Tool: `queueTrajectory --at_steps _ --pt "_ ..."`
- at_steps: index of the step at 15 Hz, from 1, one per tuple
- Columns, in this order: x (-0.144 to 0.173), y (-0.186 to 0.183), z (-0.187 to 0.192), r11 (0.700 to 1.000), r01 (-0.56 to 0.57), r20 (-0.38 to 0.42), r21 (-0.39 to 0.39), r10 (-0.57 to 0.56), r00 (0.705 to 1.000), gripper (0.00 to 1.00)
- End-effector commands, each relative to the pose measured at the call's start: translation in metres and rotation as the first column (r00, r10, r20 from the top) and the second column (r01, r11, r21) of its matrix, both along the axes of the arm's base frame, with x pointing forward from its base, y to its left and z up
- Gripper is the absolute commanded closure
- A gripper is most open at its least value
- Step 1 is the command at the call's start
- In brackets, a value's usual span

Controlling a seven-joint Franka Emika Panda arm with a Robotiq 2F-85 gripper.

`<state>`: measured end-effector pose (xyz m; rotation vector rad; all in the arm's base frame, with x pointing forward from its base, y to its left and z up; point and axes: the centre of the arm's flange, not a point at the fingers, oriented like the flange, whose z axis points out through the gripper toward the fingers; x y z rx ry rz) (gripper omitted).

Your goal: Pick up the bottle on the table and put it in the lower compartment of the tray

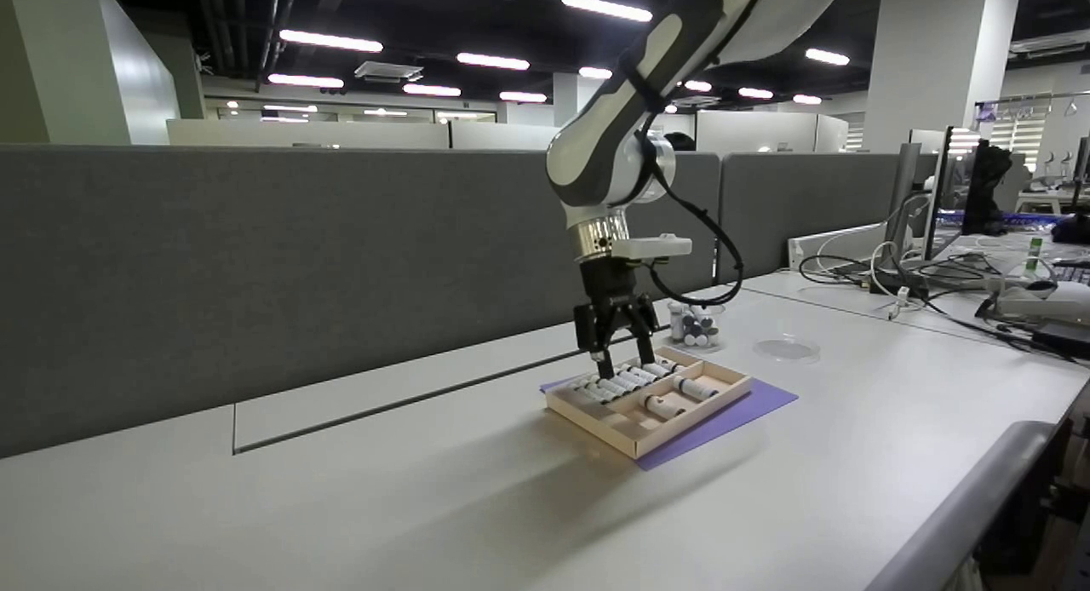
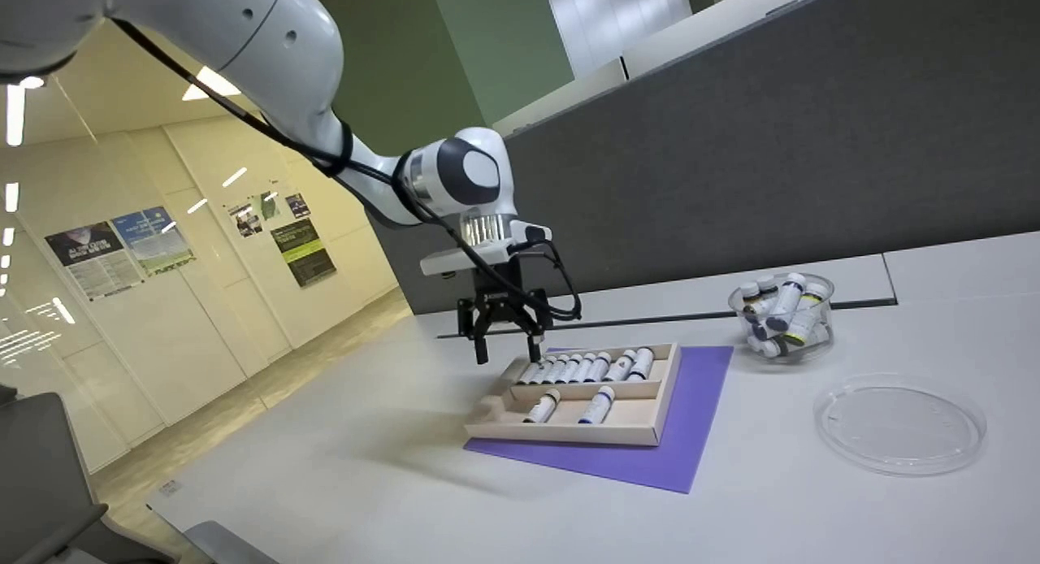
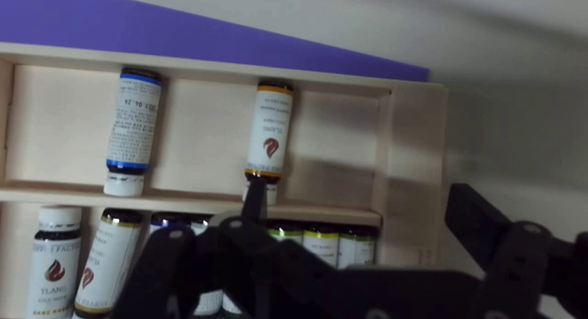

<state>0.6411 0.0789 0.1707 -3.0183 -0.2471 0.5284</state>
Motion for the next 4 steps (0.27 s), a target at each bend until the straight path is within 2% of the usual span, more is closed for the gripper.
queueTrajectory --at_steps 1,4 --pt "0.002 0.004 0.011 1.000 -0.012 0.017 0.005 0.012 1.000 0.00" --pt "0.003 0.008 0.033 1.000 -0.025 0.046 0.008 0.024 0.999 0.00"
